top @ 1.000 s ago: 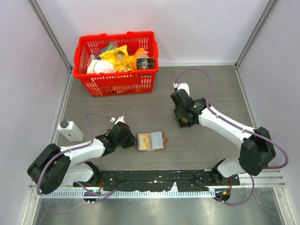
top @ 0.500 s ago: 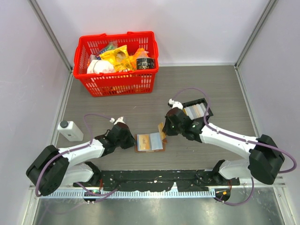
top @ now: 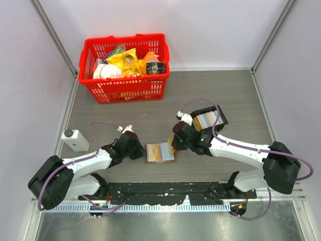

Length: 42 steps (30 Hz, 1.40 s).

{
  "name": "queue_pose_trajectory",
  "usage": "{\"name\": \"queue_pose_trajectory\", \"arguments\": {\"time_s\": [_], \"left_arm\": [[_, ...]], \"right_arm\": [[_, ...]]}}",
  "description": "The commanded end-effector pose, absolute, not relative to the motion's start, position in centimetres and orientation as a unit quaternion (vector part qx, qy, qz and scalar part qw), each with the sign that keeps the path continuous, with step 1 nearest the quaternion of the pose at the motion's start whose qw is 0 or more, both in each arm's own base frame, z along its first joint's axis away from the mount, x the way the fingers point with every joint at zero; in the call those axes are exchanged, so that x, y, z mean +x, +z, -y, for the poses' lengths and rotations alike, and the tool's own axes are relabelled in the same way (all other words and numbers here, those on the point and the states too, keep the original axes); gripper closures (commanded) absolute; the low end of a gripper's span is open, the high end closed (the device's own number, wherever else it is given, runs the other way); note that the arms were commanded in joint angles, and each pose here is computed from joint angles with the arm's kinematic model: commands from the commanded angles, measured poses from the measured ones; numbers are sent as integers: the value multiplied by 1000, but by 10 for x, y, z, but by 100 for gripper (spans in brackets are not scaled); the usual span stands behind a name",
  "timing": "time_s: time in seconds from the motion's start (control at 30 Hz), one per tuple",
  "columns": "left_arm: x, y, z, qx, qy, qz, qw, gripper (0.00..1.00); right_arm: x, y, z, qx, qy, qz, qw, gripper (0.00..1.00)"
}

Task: Put the credit cards into the card holder
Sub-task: Pick up the credit card from the storage box, then turn over the card slot in the card holder.

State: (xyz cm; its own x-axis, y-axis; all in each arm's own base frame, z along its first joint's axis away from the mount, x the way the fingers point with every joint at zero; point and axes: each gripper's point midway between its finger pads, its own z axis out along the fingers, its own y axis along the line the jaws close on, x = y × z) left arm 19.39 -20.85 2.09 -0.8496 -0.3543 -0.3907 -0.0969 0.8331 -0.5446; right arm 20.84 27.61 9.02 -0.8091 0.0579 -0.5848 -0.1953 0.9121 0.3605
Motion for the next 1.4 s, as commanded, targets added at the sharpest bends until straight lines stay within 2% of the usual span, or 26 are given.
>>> {"name": "queue_pose_trajectory", "arguments": {"time_s": [0.0,0.63,1.37], "left_arm": [[183,8,196,-115,-229,-939,229,100],[183,8,198,-113,-234,-938,229,100],[183,6,200,-113,-237,-938,225,100]], "right_arm": [[214,103,-262,-26,181,-925,334,99],[205,71,-276,-39,182,-936,298,99],[206,91,-331,-49,284,-913,287,99]]}}
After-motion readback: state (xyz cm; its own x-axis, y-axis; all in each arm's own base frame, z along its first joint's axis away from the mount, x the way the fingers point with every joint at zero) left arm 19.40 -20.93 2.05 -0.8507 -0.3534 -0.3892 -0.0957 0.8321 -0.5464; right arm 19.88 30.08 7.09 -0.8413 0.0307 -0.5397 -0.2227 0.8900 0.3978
